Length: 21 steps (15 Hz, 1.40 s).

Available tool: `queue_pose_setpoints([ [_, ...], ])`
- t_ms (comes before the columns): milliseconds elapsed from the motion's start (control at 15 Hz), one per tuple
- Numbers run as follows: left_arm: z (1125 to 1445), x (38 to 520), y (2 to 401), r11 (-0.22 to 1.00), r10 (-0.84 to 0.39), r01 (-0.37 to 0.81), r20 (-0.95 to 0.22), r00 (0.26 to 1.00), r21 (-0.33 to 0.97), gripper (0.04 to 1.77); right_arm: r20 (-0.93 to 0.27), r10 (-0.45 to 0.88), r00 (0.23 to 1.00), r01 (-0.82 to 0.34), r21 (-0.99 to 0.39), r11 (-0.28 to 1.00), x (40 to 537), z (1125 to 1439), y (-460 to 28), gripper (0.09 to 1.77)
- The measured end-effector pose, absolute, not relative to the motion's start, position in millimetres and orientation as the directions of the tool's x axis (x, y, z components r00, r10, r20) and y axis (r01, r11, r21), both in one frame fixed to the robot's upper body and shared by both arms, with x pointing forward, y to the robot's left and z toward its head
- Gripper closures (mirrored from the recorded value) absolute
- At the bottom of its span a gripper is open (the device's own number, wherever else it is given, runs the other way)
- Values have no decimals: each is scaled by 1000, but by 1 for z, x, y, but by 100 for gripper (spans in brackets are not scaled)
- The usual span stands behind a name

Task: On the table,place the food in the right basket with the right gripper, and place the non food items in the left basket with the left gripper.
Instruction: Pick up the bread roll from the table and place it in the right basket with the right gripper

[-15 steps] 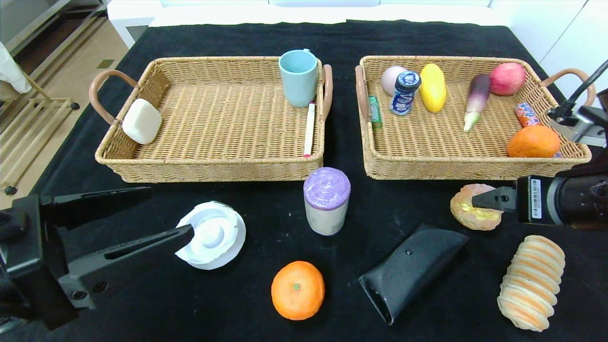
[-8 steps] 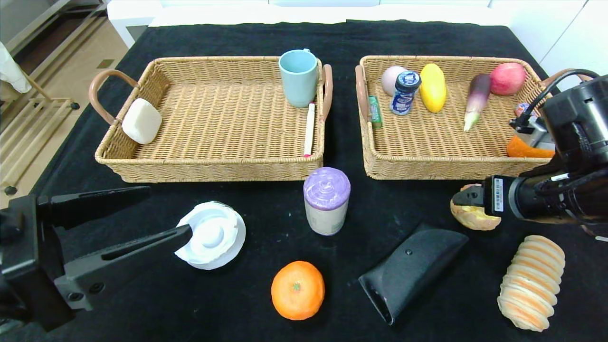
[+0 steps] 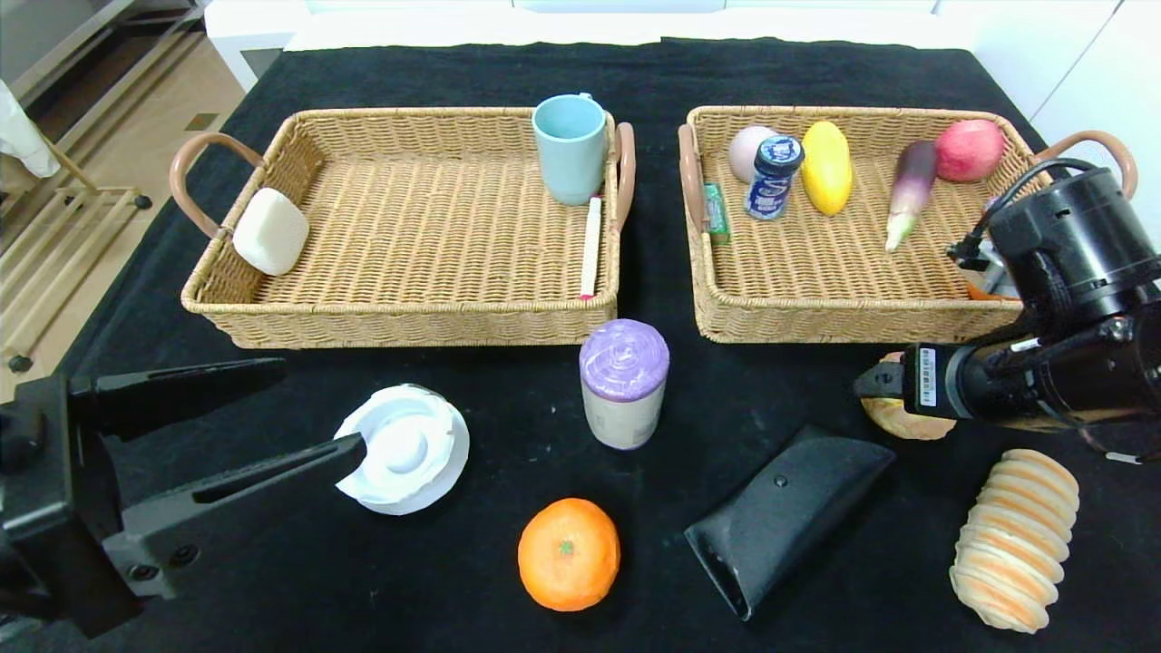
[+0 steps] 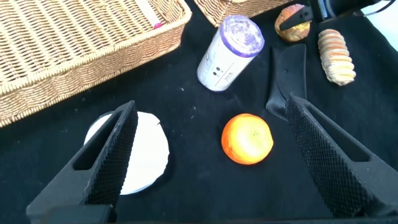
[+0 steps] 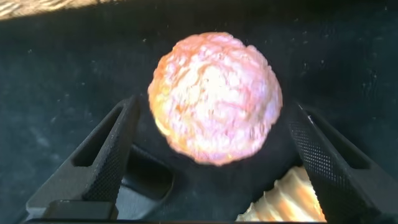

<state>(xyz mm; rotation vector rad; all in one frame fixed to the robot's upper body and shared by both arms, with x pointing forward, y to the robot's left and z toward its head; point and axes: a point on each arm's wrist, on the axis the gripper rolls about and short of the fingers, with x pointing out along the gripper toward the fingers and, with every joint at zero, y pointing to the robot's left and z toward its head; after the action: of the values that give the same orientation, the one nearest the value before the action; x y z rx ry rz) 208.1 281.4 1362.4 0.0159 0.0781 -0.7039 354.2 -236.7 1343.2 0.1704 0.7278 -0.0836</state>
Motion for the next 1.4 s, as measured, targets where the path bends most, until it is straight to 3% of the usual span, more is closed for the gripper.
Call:
queue_pose_setpoints([
  [133,1363,208,282,762,-646,647,-76,760,-10,9,-668,-17,744,136,127,983,357,1341,-236,15],
  [333,1363,208,282,762,-646,647,-75,760,-10,9,-673,-20,740,138,123,983,359,1338,-235,65],
  [467,1363,207,282,762,-646,648,-73,760,-7,9,-675,-20,738,138,121,983,359,1337,-235,79],
  [800,1363,206,282,762,-646,648,-70,760,3,9,-678,-22,734,142,123,982,360,1335,-235,90],
  [1400,1362,205,282,762,-646,648,-72,760,5,9,-682,-19,732,138,121,983,358,1335,-234,95],
])
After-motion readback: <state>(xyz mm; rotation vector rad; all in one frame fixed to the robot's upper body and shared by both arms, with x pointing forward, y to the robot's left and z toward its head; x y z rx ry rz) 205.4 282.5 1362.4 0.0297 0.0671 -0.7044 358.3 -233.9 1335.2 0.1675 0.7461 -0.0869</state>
